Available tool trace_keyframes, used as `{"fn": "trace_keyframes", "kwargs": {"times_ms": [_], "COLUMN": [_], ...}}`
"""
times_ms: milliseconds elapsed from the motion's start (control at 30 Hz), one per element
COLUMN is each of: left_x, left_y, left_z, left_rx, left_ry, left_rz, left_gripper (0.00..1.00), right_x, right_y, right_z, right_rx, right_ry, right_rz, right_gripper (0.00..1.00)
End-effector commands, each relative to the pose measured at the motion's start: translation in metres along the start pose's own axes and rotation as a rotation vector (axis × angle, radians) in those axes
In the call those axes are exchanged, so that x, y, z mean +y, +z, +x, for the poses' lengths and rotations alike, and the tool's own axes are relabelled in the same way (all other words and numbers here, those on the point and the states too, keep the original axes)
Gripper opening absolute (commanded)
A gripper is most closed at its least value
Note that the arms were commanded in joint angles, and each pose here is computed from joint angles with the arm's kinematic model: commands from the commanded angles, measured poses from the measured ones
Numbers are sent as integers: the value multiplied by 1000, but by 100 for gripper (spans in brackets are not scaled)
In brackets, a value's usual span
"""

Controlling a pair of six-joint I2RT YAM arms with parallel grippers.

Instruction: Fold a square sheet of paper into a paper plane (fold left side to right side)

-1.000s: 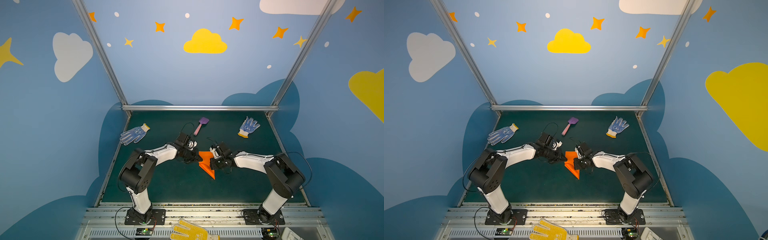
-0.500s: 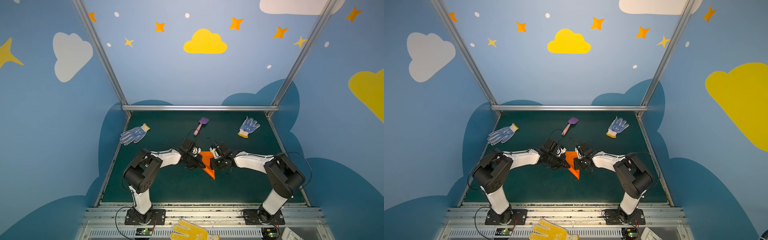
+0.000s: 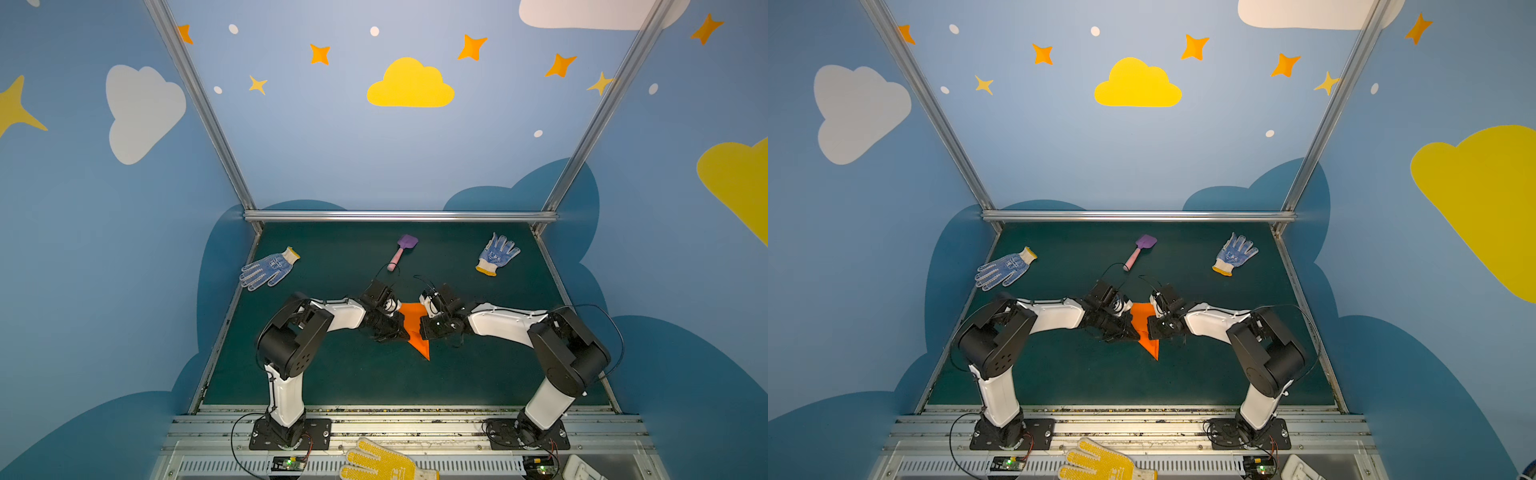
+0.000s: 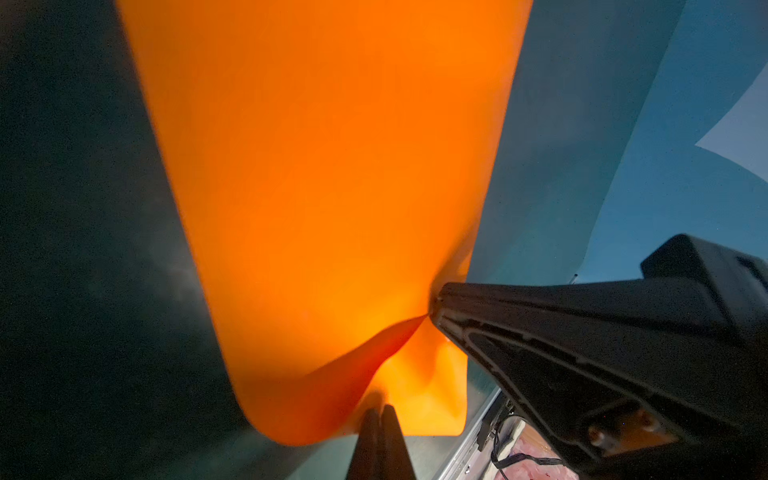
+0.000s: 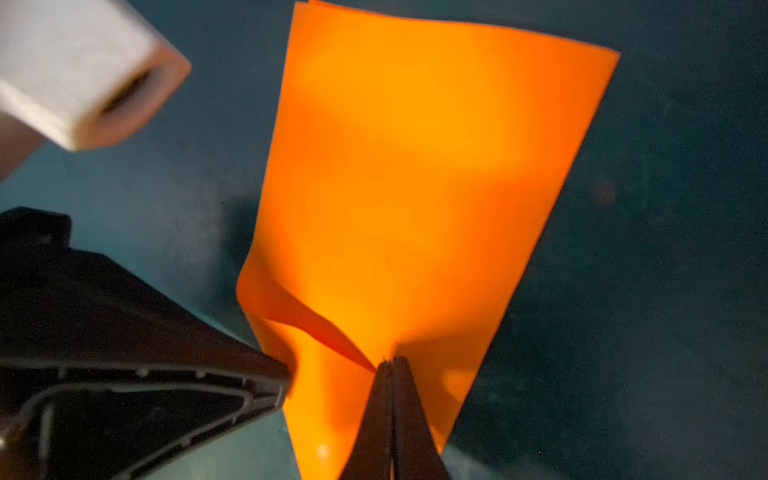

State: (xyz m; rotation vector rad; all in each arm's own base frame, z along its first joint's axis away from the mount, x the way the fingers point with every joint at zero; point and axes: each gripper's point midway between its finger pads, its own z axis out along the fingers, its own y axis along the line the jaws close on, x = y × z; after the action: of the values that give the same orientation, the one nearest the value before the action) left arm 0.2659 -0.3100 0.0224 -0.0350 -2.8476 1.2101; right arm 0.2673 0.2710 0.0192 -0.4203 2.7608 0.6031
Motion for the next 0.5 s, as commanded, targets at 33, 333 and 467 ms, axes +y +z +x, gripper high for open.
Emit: {"fn": "trace_keyframes", "kwargs": {"times_ms": [33, 333, 467], "left_x": [0, 5, 5], "left_y": [3, 6, 6], "left_z": [-6, -5, -6], "left_rx": [-11, -8, -8], "left_ry": [22, 16, 20], "left_rz": [-6, -16, -22], "left_gripper": [4, 4, 4], "right_x": [-15, -5, -1], "right_y": [2, -9, -18], "right_z": [24, 13, 4], "right_rx": [77, 52, 27], "right_ry": [17, 13, 9], "right_rz": [44, 19, 10], "right_gripper": [0, 0, 0]}}
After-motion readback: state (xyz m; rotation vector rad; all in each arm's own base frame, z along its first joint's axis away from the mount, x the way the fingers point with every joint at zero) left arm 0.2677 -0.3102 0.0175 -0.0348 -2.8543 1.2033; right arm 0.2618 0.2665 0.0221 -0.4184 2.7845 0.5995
